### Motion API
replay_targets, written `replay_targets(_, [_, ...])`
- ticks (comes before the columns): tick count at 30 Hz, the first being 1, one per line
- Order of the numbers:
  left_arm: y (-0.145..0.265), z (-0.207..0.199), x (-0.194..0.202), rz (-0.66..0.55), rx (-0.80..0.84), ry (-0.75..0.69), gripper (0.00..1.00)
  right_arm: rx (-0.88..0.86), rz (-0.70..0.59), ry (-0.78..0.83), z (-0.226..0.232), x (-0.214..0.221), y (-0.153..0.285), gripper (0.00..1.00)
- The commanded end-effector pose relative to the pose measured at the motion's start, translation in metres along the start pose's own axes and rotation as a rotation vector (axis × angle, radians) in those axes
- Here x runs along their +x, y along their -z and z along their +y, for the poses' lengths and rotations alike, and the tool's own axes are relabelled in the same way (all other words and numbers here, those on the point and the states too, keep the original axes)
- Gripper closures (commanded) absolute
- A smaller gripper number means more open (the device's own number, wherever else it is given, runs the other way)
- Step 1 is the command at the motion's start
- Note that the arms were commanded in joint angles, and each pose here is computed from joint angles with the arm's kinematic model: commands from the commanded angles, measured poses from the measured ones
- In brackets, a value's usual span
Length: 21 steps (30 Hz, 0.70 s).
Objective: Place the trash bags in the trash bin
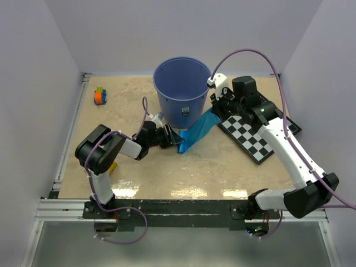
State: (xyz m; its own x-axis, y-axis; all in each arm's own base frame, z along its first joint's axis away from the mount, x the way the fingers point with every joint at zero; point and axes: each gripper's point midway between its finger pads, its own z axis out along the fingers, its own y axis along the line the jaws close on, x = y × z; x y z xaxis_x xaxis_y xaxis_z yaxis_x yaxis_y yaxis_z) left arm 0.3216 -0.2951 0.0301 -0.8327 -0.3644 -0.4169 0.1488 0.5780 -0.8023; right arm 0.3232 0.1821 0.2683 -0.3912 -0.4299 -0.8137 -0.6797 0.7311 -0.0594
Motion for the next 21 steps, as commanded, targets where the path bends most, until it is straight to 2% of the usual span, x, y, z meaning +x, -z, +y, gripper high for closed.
replay_targets(1, [0.012, 0.078, 0.045, 0.119, -0.290, 0.053, 0.44, 0.102, -0.078, 0.093, -0.020, -0.033, 0.032, 1.00])
replay_targets(12, [0.012, 0.078, 0.043, 0.110, -0.292, 0.052, 0.44, 0.205, -0.140, 0.166, -0.040, -0.069, 0.062, 1.00])
replay_targets(21, [0.013, 0.082, 0.045, 0.114, -0.310, 0.059, 0.43, 0.238, -0.164, 0.148, -0.050, -0.079, 0.078, 1.00])
